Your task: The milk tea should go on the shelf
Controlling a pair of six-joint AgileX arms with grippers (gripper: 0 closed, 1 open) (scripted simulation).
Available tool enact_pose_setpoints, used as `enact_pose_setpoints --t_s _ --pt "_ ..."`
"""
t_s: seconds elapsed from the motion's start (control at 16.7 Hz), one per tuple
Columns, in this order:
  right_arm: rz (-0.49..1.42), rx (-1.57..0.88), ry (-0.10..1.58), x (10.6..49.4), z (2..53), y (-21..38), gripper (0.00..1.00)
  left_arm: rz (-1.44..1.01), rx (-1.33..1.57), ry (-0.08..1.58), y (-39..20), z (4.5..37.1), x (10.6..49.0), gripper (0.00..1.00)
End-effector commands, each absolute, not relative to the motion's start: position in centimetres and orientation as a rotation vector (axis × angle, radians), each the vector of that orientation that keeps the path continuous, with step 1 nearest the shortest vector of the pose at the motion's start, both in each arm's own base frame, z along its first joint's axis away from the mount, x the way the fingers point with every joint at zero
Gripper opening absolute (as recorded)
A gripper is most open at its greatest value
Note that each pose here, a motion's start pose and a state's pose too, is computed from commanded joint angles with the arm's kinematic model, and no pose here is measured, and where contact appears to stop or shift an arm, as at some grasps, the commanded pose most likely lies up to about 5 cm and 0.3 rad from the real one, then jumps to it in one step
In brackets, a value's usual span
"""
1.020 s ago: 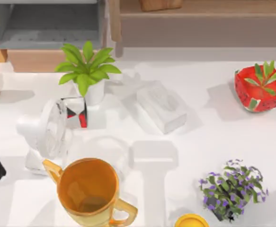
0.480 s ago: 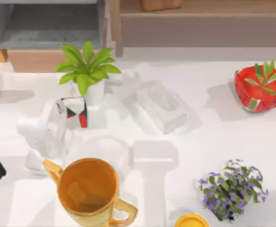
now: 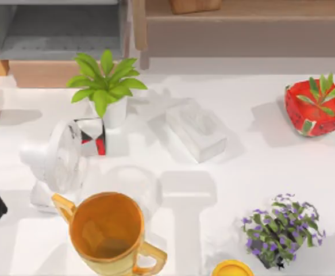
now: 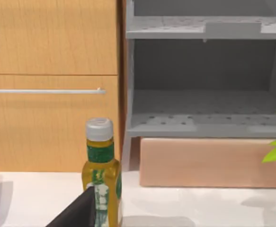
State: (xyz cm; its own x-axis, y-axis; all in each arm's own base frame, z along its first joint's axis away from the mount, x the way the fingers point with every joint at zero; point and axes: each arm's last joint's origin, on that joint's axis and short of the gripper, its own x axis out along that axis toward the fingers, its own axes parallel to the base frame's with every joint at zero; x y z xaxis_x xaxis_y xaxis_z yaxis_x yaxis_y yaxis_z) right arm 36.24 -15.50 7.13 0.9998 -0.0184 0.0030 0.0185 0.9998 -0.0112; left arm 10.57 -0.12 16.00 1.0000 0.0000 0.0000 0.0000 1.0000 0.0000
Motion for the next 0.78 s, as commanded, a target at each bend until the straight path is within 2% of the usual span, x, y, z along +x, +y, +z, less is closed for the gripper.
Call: enact_pose_setpoints --t_s 0.18,0.48,0.78 --pt "-0.024 -0.023 -0.022 36.4 7.6 -15.7 0.00 0.000 0.000 0.000 -0.1 16.0 10.6 1.00" --pt "-0.106 -0.114 -0.095 36.2 11.4 -16.7 0.00 0.000 0.000 0.000 -0.1 16.0 10.6 1.00" --pt "-0.183 -0.180 -0.090 35.8 15.3 -16.9 0.00 0.000 0.000 0.000 -0.1 16.0 10.6 1.00"
